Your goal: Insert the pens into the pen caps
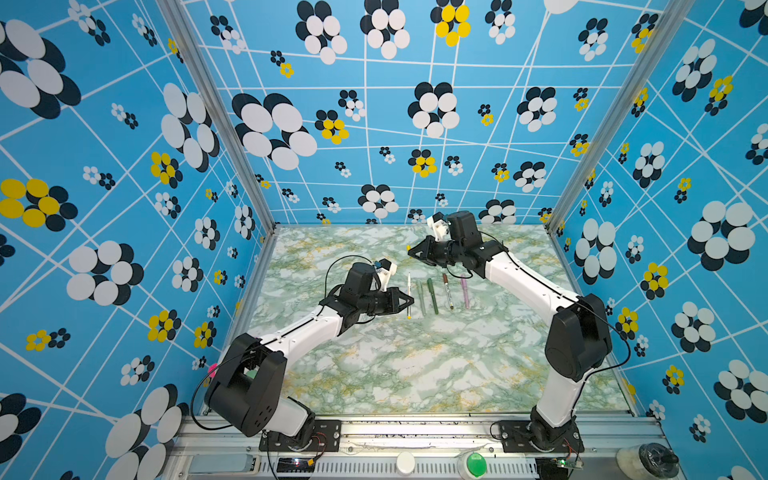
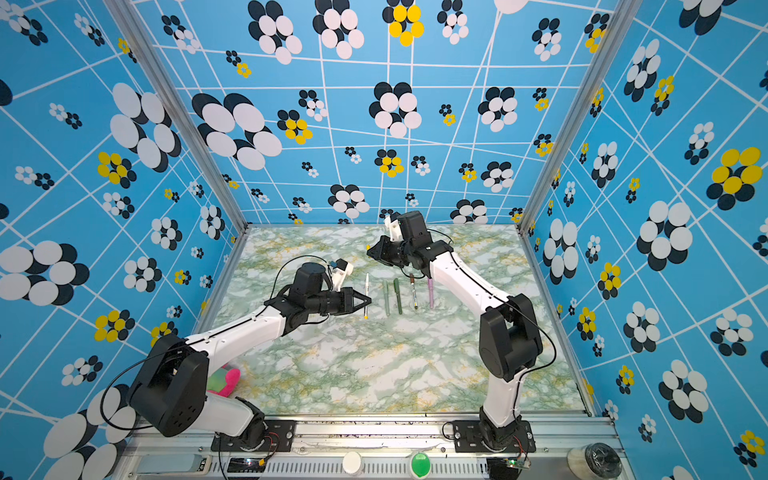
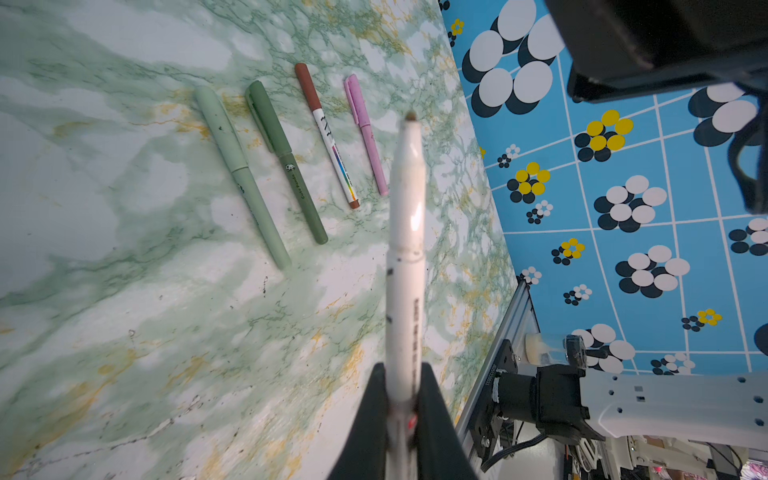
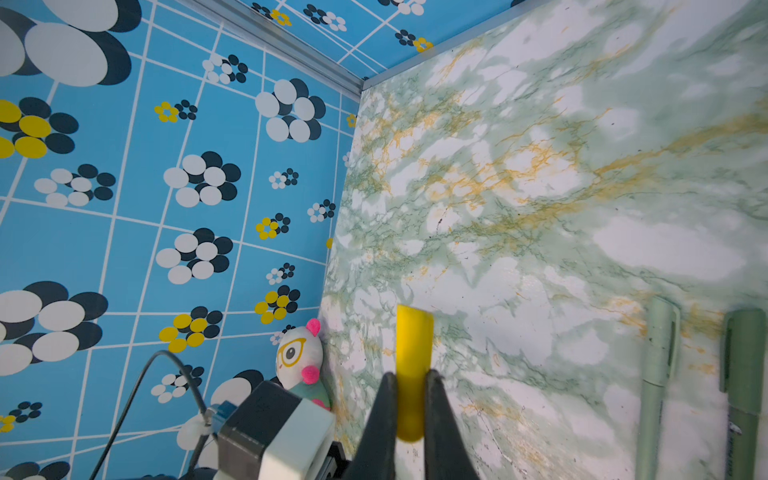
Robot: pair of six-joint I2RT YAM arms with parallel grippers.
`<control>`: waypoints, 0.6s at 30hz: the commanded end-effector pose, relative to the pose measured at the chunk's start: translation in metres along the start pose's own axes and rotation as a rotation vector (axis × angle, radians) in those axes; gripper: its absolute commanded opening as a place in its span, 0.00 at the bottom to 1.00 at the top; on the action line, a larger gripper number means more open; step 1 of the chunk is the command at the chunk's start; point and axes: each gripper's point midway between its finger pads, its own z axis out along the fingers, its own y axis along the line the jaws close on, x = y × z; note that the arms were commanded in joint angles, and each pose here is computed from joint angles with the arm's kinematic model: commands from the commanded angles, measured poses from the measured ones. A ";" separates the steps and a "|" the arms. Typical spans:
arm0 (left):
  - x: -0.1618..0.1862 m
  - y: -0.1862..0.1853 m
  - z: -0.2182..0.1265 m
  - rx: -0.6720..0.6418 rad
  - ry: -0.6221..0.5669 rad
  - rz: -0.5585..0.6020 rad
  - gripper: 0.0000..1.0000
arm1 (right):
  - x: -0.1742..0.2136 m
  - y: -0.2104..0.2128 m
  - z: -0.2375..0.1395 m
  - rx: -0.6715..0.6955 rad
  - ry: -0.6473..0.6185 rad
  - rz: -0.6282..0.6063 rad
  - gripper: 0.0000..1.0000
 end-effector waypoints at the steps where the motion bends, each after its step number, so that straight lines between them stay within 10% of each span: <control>1: -0.013 -0.012 0.002 0.030 -0.034 0.021 0.00 | 0.004 0.009 -0.006 -0.028 -0.004 -0.010 0.04; 18: -0.018 -0.012 0.005 0.020 -0.055 0.022 0.00 | 0.018 0.011 -0.003 -0.039 0.018 -0.017 0.03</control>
